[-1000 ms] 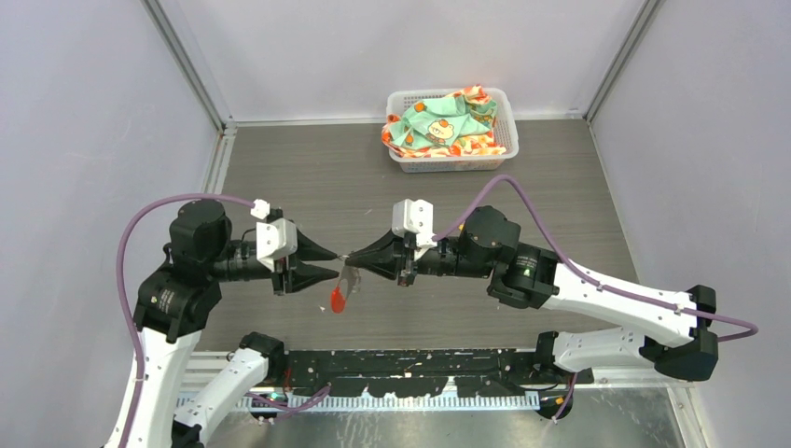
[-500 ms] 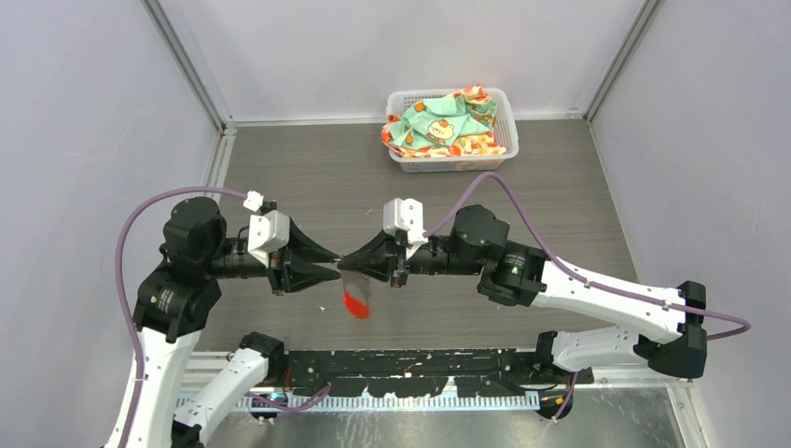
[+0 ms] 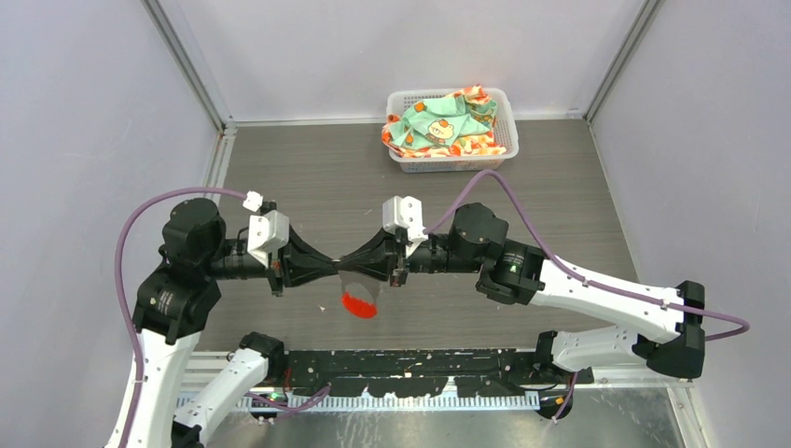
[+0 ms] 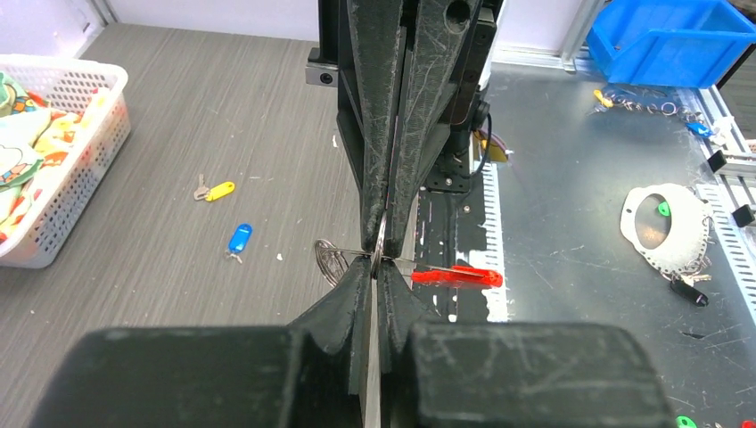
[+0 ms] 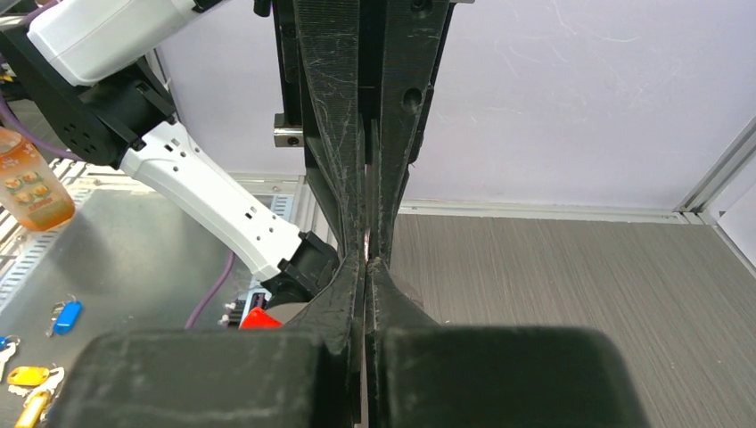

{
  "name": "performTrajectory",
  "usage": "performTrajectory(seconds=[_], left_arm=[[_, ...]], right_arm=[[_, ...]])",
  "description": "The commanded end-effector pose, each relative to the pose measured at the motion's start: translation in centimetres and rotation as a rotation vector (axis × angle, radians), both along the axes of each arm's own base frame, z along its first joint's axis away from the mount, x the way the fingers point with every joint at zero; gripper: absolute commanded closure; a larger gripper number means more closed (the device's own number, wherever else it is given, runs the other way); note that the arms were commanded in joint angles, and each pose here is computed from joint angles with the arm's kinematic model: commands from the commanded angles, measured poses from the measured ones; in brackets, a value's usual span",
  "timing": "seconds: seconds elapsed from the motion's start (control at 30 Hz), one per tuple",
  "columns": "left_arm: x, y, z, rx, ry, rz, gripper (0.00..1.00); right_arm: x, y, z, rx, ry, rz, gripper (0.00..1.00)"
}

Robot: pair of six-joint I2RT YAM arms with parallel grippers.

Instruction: Put the keys on the keyring

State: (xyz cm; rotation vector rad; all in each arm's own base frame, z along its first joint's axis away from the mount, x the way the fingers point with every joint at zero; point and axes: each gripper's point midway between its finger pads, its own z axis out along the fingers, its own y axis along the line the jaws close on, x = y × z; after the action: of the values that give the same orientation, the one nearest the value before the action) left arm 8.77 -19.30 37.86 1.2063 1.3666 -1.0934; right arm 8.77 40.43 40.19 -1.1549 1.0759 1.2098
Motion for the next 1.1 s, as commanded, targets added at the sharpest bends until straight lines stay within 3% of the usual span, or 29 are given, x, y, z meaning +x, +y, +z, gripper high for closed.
performTrajectory(seconds=[0.0,0.17,0.33,0.43,0.7,0.87,1.07], left_arm=[[-0.2,0.0,1.2,-0.023,-0.056,-0.001,0.96],[-0.5,-0.1,1.2,-0.029,-0.019,-0.019,0.85],[-0.2,-0.1,1.1,-0.024,-0.025,-0.002,0.98],[0.0,0.0,0.9,-0.016,-0.031,0.008,1.0],[1.0,0.8,-2.2,0.136,-0.003,0.023,1.0],[1.6,0.9,-2.8,0.199,0.018,0.004,1.0],[1.1,0.7,-3.1,0.255,0.016,-0.033,1.0]], right_arm=[[-0.5,0.4,0.6,-0.007,0.01,0.034,0.99],[-0.2,1.0,-0.3,-0.045,0.03,0.03,0.99],[-0.3,1.1,0.0,-0.039,0.028,0.041,0.99],[-0.3,1.1,0.0,-0.054,0.032,0.046,0.98],[0.4,-1.4,0.5,-0.26,-0.006,0.032,0.66],[1.2,-1.8,0.0,-0.448,-0.019,0.043,0.58],[1.8,-1.1,-0.8,-0.505,-0.014,0.073,0.62]])
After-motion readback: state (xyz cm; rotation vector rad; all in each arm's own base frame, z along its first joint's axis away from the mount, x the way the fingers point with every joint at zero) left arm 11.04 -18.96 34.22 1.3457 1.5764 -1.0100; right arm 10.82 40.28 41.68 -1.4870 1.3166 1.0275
